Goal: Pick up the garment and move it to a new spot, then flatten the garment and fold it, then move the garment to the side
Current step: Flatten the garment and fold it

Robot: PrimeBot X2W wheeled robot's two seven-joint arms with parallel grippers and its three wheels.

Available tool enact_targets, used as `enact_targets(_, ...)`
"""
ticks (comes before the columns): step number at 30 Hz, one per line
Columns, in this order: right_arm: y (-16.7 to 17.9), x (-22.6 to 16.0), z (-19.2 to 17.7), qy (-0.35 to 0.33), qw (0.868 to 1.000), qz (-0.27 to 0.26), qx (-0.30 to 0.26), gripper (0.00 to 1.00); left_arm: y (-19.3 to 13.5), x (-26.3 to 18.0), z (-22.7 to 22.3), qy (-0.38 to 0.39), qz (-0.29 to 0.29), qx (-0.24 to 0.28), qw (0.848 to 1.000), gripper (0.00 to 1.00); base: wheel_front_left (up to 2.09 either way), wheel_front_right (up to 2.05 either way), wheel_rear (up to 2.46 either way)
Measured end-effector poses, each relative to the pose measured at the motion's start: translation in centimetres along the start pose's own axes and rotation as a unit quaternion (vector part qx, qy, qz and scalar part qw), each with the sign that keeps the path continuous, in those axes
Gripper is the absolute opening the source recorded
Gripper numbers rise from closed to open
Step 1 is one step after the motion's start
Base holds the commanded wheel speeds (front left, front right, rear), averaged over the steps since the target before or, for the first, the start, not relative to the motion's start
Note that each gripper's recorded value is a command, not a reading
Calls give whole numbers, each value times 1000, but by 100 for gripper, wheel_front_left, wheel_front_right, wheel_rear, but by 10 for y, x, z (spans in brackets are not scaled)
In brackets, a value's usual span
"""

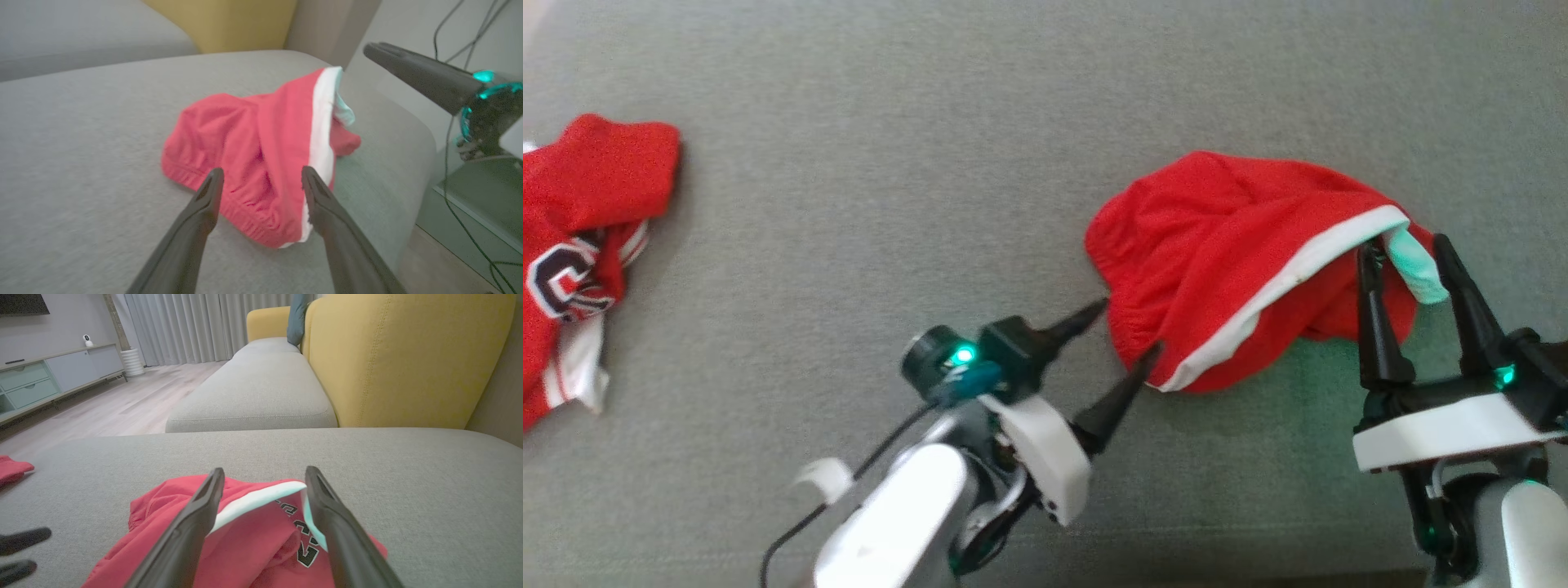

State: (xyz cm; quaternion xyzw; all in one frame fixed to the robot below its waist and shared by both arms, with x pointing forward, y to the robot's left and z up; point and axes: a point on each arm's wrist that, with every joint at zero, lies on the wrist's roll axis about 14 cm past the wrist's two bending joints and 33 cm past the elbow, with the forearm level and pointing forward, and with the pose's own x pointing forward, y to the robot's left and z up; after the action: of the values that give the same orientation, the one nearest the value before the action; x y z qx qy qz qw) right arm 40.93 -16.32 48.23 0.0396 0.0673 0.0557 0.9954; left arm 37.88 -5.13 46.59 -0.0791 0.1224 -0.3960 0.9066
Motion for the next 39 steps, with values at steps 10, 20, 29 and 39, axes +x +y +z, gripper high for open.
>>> enact_targets(10,-20,-7,-15,19,999,-31,8,100,-16,25,-35,69,-58,-6,996,0,0,0,0)
enact_targets(20,-23,-6,-17,17,999,-36,11,100,30,31,-28,44,6,-29,999,0,0,0,0)
enact_targets(29,-25,-6,-19,19,999,-39,16,100,87,20,-20,36,93,-45,994,0,0,0,0)
enact_targets(39,-25,-4,-18,18,999,-38,16,100,111,5,-18,39,128,-30,991,100,0,0,0)
